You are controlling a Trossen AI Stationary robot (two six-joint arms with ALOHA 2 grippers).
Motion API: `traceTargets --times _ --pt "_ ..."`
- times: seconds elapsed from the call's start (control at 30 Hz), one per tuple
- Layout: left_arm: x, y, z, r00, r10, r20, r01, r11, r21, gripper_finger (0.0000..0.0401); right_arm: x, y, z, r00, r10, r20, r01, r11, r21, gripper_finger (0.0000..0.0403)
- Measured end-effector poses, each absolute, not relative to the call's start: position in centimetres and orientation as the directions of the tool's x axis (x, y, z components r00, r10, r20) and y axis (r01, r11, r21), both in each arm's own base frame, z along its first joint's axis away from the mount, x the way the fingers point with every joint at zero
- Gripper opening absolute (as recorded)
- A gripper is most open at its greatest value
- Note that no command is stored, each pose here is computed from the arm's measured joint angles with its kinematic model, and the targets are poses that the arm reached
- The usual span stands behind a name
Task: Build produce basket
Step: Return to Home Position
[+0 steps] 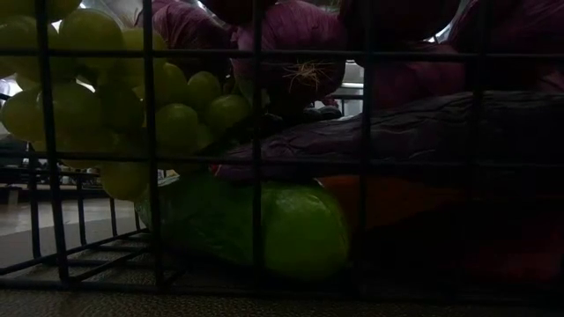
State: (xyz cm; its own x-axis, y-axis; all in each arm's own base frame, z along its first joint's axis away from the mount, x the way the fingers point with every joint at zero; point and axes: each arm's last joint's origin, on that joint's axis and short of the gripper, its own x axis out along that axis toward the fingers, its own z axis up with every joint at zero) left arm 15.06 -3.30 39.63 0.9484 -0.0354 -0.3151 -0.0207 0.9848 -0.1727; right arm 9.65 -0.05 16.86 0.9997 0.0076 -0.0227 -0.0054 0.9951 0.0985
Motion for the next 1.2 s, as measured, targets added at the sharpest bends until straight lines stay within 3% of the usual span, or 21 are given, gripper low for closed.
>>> traceTargets --times 0.43,1.2 --pt "12.5 -2.7 29.7 0.996 -0.063 -0.070 0.044 0.969 -0.243 0.0122 9.7 -0.1 16.9 1.000 0.008 -0.023 -0.006 0.995 0.100 0.0165" --pt "11.2 -2.2 18.7 0.992 -0.066 0.110 0.098 0.942 -0.321 0.0122 9.7 -0.1 16.9 1.000 0.008 -0.023 -0.005 0.995 0.100 0.0165"
